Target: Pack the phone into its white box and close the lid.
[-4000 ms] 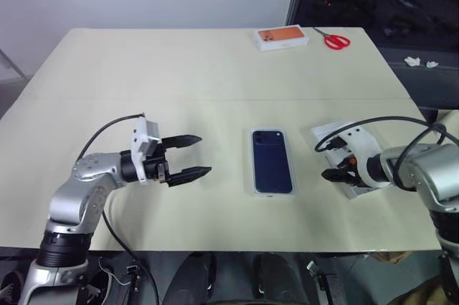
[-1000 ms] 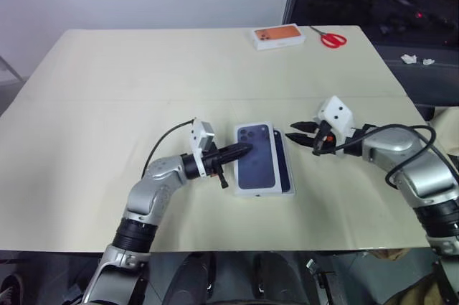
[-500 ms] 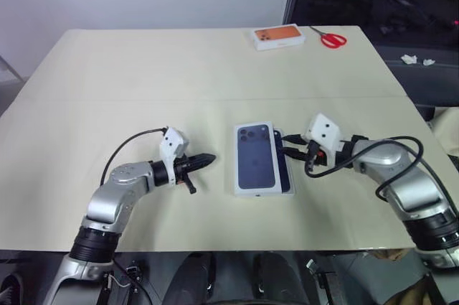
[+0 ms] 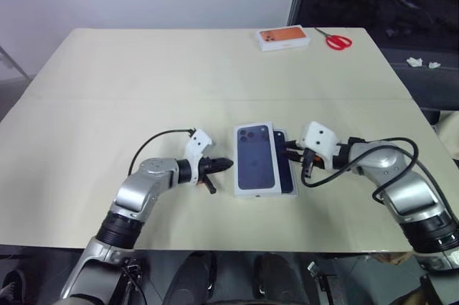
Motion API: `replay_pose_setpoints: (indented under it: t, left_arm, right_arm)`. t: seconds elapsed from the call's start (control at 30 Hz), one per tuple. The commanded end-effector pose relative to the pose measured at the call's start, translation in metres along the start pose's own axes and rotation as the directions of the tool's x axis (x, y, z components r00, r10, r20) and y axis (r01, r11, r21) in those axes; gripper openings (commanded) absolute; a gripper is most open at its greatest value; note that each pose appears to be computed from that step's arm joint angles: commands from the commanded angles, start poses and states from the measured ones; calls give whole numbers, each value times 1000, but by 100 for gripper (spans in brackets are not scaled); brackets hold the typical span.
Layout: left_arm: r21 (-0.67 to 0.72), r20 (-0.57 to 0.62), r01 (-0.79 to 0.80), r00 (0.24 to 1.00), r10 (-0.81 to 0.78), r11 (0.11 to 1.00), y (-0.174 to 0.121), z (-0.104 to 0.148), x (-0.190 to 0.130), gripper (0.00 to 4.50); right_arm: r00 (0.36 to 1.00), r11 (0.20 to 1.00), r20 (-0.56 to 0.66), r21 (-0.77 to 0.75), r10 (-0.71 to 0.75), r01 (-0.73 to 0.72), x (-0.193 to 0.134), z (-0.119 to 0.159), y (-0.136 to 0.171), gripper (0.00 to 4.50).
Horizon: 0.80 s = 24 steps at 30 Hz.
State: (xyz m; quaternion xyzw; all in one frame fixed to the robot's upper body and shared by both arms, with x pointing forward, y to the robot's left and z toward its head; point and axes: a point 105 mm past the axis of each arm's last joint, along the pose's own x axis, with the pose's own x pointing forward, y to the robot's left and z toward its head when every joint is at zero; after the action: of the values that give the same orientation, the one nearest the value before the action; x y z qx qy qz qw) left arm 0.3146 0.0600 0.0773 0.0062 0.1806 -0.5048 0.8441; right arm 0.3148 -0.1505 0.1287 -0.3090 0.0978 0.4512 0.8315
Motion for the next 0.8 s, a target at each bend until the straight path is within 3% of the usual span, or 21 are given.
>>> replay_pose_setpoints:
  t: [0.03,0.5,0.8]
  left_arm:
    - [-28,-30,28,999,-28,999,-6,-7,9,0]
    - [-40,99,91,991,-87,995,-23,33,21,0]
    - [-22,101,105,990,-102,994,-30,36,27,0]
  right_arm:
    - [999,1000,37,-20,-11,12,-4,11,-2,3]
    - [999,999,26,19,-28,27,-16,8,-10,3]
    - [999,999,-18,28,-29,30,-22,-6,-4,3]
